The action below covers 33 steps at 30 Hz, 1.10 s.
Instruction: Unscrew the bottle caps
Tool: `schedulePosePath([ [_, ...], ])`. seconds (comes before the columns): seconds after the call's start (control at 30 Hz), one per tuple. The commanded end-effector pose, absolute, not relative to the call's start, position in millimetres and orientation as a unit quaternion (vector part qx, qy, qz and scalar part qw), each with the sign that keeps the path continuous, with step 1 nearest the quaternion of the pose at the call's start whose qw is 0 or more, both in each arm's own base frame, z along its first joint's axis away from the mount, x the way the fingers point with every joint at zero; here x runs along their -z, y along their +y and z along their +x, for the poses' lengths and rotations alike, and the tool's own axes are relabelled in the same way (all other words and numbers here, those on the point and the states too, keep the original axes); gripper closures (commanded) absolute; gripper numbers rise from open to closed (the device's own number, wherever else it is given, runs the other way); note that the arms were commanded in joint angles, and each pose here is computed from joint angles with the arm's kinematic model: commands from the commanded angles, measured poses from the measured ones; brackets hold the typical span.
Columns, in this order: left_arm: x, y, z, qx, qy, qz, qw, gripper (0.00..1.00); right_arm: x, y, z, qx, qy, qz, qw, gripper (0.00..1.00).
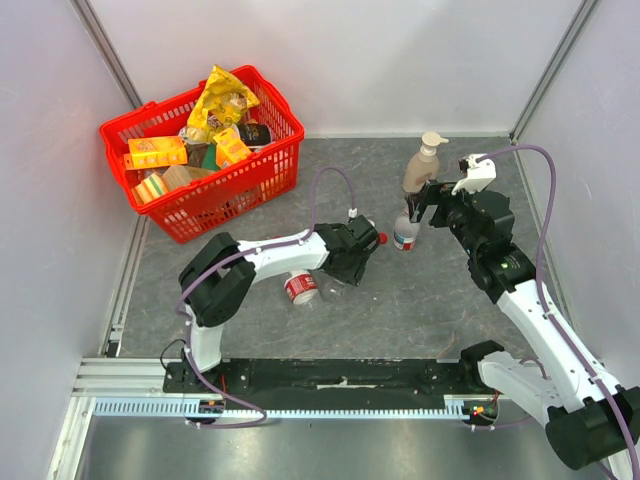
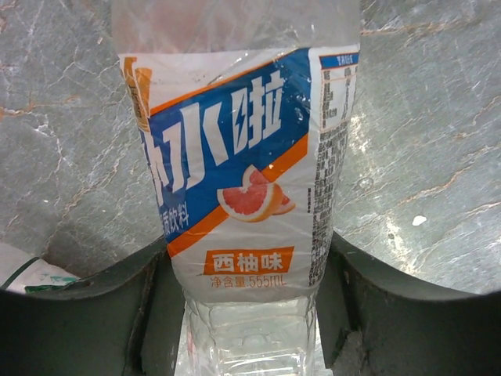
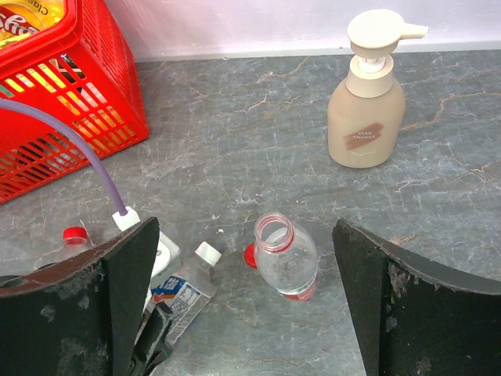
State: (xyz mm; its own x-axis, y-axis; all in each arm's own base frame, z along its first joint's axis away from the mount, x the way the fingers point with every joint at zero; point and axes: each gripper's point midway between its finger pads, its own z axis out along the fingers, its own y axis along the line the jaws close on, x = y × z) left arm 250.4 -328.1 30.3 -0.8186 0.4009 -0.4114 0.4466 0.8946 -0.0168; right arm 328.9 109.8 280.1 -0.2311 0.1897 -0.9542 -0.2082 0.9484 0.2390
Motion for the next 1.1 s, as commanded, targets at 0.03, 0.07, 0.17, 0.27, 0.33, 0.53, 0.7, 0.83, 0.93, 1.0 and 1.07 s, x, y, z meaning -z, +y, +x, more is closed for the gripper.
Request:
schedulePosePath([
  [0.03, -63, -331, 259, 0.075, 0.932, 0.245, 0.257, 0.46, -298, 111, 328, -0.171, 0.751, -0.009, 0.638, 0.02],
  [0.07, -73, -330, 262, 0.077, 0.928, 0.248, 0.269, 0.46, -301, 112, 328, -0.175, 0.748, -0.01, 0.64, 0.02],
  [0.17, -103, -328, 269, 0.078, 0.913, 0.261, 0.303, 0.46, -307, 116, 326, -0.185, 0.745, -0.017, 0.641, 0.02],
  [0.27, -139, -317, 277, 0.062, 0.9, 0.266, 0.34, 0.46, -314, 124, 325, -0.204, 0.741, -0.027, 0.639, 0.02],
  [0.33, -162, -310, 277, 0.06, 0.89, 0.275, 0.358, 0.47, -319, 128, 324, -0.216, 0.738, -0.032, 0.638, 0.02],
  [0.53, -208, -276, 266, 0.042, 0.87, 0.295, 0.393, 0.49, -333, 145, 321, -0.258, 0.729, -0.055, 0.631, 0.02],
  [0.7, -226, -239, 254, 0.018, 0.856, 0.301, 0.42, 0.51, -344, 170, 316, -0.321, 0.715, -0.086, 0.615, 0.02],
  [0.83, -229, -217, 238, 0.028, 0.84, 0.314, 0.441, 0.51, -350, 193, 312, -0.382, 0.697, -0.113, 0.597, 0.02],
  [0.93, -229, -202, 226, 0.04, 0.833, 0.312, 0.456, 0.51, -352, 208, 309, -0.429, 0.683, -0.122, 0.578, 0.02],
  [1.0, -229, -195, 219, 0.053, 0.828, 0.31, 0.465, 0.52, -354, 219, 305, -0.464, 0.669, -0.132, 0.566, 0.02],
  [1.07, -224, -189, 213, 0.058, 0.826, 0.31, 0.467, 0.53, -360, 232, 299, -0.499, 0.647, -0.143, 0.559, 0.02],
])
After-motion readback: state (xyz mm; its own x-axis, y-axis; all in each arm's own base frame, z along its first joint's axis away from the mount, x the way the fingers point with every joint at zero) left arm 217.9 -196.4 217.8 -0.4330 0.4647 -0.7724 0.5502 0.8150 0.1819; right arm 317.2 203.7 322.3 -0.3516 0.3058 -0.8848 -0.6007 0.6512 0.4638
